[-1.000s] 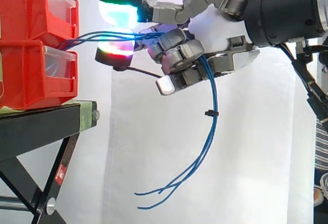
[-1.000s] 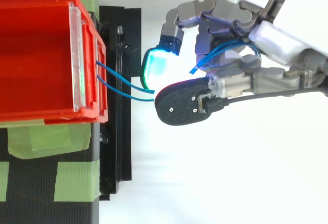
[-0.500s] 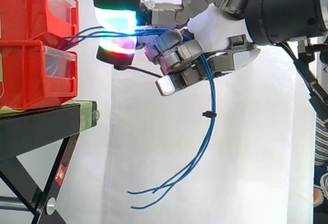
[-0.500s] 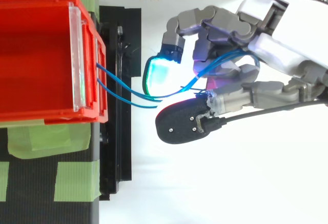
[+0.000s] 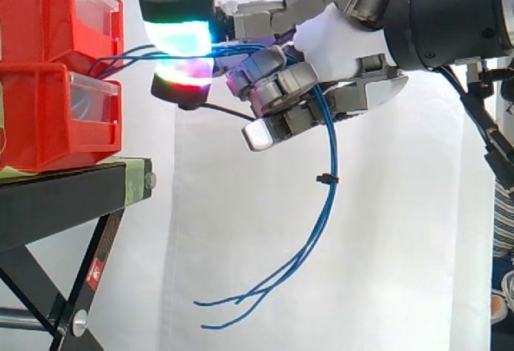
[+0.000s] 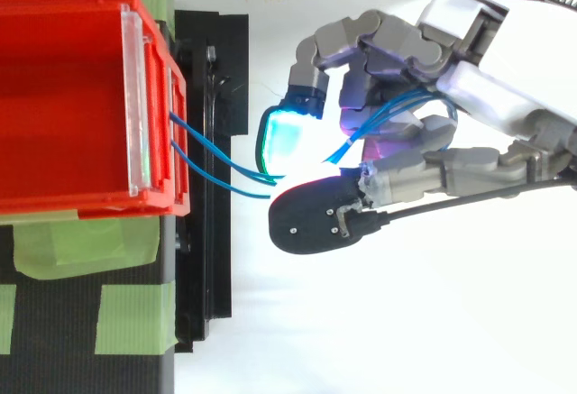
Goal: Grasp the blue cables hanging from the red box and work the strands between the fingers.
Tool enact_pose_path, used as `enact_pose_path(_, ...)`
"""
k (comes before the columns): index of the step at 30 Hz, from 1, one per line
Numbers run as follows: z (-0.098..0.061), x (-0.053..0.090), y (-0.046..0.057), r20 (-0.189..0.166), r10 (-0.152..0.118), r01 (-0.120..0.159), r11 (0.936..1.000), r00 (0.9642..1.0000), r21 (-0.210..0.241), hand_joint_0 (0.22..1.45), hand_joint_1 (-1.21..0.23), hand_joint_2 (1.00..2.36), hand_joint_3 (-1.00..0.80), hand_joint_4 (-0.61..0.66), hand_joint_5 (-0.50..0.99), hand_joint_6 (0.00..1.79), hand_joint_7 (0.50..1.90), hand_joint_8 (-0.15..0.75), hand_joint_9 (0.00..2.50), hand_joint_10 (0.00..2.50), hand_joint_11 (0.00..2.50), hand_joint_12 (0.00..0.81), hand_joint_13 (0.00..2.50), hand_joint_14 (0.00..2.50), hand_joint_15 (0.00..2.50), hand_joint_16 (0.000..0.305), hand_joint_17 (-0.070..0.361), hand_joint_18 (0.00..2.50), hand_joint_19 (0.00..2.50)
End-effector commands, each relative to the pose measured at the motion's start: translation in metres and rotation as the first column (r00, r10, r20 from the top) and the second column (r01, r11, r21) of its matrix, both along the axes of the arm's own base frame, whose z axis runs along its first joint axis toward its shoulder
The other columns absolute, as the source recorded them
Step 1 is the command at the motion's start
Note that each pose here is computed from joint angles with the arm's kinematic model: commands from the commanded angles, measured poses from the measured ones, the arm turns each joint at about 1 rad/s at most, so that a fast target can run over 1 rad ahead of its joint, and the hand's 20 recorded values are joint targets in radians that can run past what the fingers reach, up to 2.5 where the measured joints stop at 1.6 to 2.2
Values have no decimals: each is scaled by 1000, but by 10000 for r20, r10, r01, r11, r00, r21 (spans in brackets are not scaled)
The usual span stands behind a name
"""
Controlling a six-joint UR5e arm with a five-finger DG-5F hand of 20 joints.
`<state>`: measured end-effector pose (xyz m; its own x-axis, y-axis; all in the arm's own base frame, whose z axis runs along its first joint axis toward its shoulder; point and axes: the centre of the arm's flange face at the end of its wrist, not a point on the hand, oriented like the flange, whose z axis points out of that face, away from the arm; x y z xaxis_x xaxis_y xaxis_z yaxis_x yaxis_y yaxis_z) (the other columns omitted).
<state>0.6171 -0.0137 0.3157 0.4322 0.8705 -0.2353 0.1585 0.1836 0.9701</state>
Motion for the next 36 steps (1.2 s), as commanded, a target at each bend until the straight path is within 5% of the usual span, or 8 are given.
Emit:
enact_pose_path(1,0,0,0,-14,9,-9,10000,10000,-8,963,-736,1013,-141,232,67,941,1089,479,408,2500,2500,541,874,2500,1637,62,139,1241,648)
enact_pose_path(2,0,0,0,-21,10,-10,10000,10000,-21,963,-733,1012,-120,239,72,939,1069,482,411,2500,2500,535,873,2500,1636,62,140,1243,634)
enact_pose_path(7,0,0,-1,-77,-31,30,9999,10000,-110,1016,-666,1005,-37,264,332,266,1324,481,430,2500,2500,538,873,2500,1617,64,144,1217,543)
enact_pose_path(10,0,0,-2,-69,-46,45,9999,10000,-119,1050,-642,1001,2,258,433,22,1431,470,432,2500,2500,537,871,2500,1634,62,138,1170,523)
enact_pose_path(18,0,0,-2,-89,-38,36,9997,10000,-227,1118,-693,1002,89,218,443,3,1420,464,405,2500,2500,531,817,2500,1652,58,131,1034,500)
enact_pose_path(25,1,2,-2,-5,-61,61,9994,10000,-327,1001,-734,1020,-203,242,402,4,1421,456,355,2500,2500,523,780,2500,1717,56,126,1128,826)
enact_pose_path(29,1,2,-2,-12,-60,60,9994,10000,-340,892,-721,1018,-540,263,379,5,1420,457,331,2500,2500,526,761,2500,1702,56,127,1114,832)
enact_pose_path(36,2,2,0,2,-30,30,9994,10000,-335,900,-704,1017,-528,236,403,0,1461,464,359,2500,2500,519,772,2500,1660,55,124,1123,772)
